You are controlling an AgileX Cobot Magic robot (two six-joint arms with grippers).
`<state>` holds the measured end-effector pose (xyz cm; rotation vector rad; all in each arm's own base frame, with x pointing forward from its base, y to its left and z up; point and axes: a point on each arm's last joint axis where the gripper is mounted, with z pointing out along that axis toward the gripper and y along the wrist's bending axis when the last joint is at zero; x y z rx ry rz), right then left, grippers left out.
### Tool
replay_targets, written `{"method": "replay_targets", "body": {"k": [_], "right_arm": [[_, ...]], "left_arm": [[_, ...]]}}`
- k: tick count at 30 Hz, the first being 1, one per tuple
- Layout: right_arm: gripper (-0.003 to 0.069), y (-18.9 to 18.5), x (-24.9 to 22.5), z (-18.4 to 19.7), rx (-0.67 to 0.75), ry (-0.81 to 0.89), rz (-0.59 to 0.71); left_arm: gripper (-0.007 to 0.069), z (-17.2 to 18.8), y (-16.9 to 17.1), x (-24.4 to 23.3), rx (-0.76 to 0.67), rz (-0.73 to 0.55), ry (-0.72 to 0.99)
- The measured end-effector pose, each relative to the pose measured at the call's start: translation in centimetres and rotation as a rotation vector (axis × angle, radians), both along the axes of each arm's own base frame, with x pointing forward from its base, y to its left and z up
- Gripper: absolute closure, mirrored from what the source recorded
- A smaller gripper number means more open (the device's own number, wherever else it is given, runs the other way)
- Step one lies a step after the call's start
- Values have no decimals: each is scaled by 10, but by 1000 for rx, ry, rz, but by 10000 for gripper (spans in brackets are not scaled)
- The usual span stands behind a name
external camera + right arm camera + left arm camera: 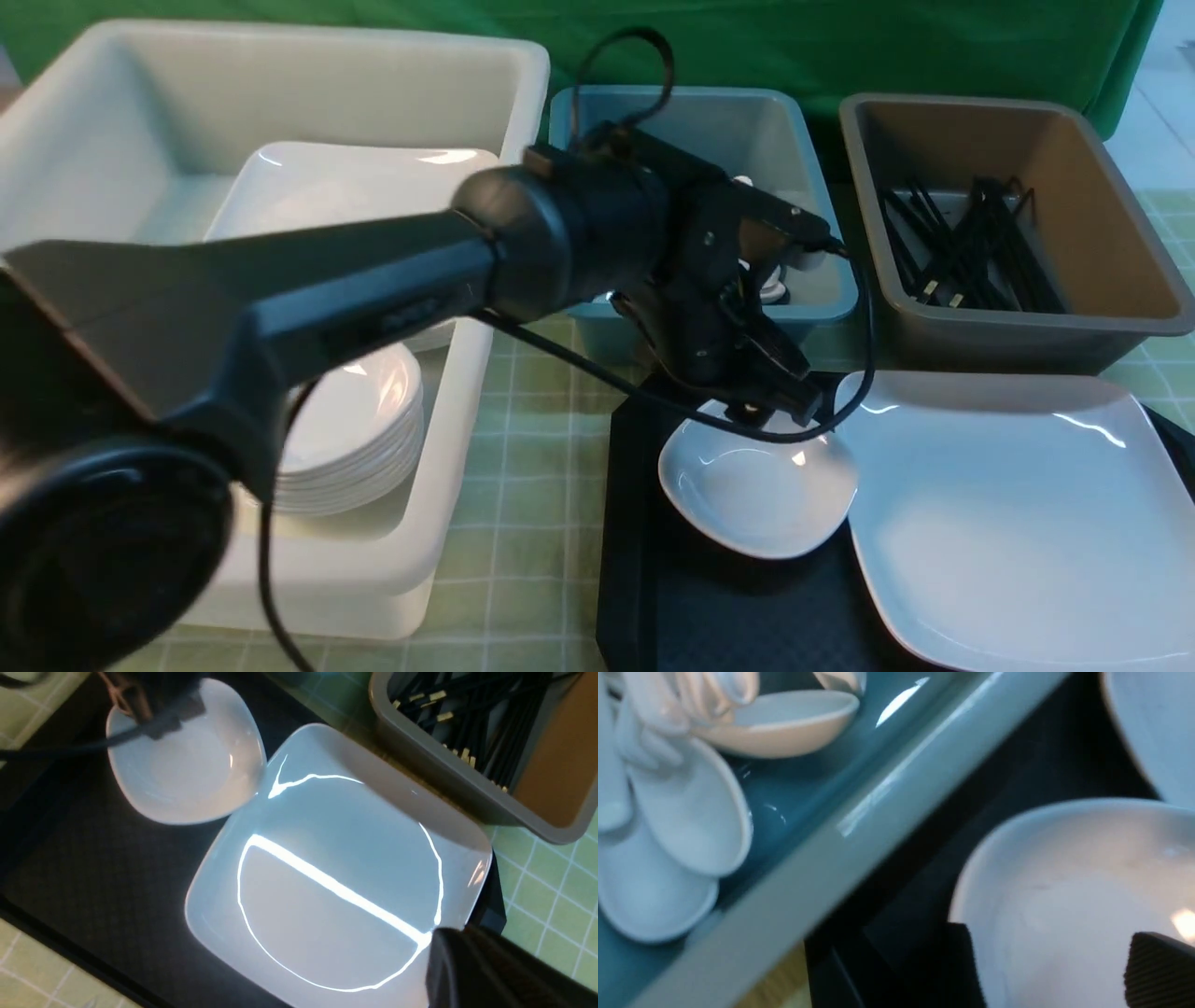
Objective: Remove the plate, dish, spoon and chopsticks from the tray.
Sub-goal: Use the left arm to grab a small plate from the dinner plate
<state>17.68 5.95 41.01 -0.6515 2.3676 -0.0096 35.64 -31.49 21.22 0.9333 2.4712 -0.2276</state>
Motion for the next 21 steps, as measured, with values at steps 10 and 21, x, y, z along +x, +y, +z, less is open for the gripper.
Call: {"method": "replay_targets", "body": {"k": [10, 21], "right_arm": [[655, 0, 0, 0, -12, -2, 18], [655, 11, -3, 2, 64, 11, 128]], "left_arm": [[200, -36, -5, 10, 76, 8, 36], [573, -1, 4, -1, 80, 37, 84]]}}
